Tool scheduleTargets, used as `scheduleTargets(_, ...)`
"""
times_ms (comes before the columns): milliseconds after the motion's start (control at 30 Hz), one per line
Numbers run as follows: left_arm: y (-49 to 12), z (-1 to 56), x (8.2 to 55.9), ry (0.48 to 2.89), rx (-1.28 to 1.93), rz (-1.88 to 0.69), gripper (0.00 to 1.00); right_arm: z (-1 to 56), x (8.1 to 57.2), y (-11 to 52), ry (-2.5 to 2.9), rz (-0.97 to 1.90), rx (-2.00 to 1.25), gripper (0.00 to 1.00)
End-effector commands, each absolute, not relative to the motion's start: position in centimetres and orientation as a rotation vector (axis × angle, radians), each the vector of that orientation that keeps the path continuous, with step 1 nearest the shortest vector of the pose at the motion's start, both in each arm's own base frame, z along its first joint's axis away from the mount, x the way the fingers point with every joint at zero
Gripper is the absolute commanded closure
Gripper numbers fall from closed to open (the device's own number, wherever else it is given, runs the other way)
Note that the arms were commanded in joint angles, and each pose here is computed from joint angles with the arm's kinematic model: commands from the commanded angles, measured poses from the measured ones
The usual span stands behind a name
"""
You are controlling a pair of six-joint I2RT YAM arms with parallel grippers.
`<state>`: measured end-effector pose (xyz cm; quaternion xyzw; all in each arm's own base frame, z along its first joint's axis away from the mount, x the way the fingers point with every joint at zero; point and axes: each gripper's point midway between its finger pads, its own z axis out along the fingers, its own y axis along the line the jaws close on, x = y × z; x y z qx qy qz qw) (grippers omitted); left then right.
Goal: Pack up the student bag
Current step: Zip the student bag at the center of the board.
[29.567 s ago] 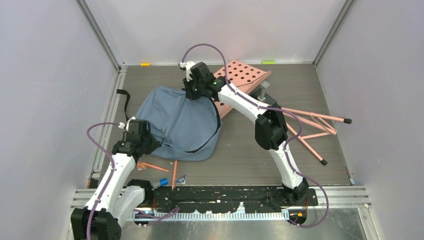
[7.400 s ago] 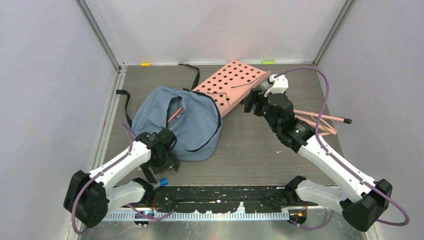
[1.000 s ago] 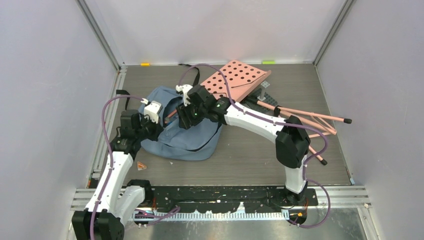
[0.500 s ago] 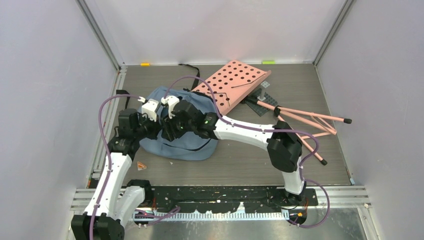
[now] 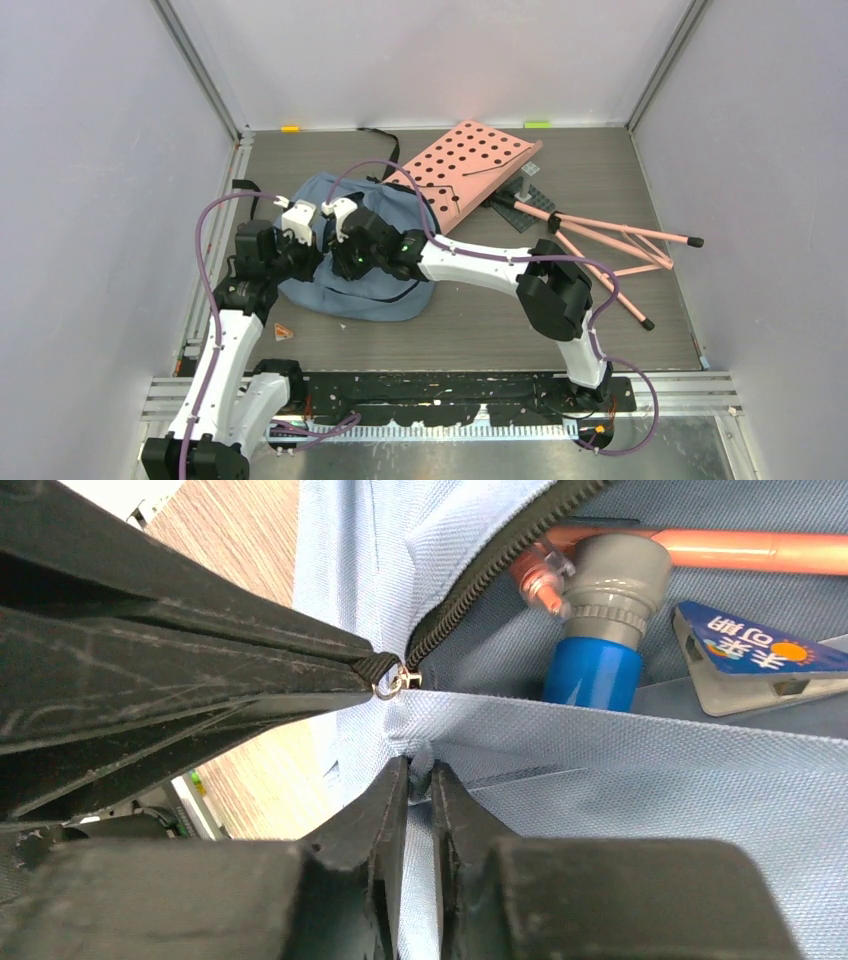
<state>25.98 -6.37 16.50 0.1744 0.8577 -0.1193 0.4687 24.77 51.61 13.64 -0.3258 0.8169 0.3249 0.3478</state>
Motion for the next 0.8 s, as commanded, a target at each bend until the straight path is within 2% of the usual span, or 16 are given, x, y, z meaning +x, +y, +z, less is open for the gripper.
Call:
scheduleTargets(0, -6.4, 19.3, 27.0, 2.0, 0.42, -0.272, 1.0, 15.7, 24.4, 53.2, 2.027, 0.868, -0.876, 0.88)
scheduleTargets(33, -6.3, 19.4, 27.1, 1.997, 0.42, -0.259, 1.0, 15.9, 24.2, 53.1, 2.018, 0.869, -0.888, 0.96)
scheduleTargets(100, -6.0, 19.7, 27.4, 1.98, 0.424, -0.231, 1.0, 15.9, 23.4, 53.0, 2.008, 0.875, -0.932, 0.99)
scheduleTargets(433, -6.2, 22.1, 29.9, 1.89, 0.456, -0.207, 1.0, 15.3, 19.7, 51.3, 2.026, 0.958, -1.087, 0.99)
scheduleTargets(767, -6.9, 24.0, 32.5, 1.844, 0.457, -0.244, 1.0, 15.3, 17.9, 50.5, 2.03, 1.012, -1.172, 0.99)
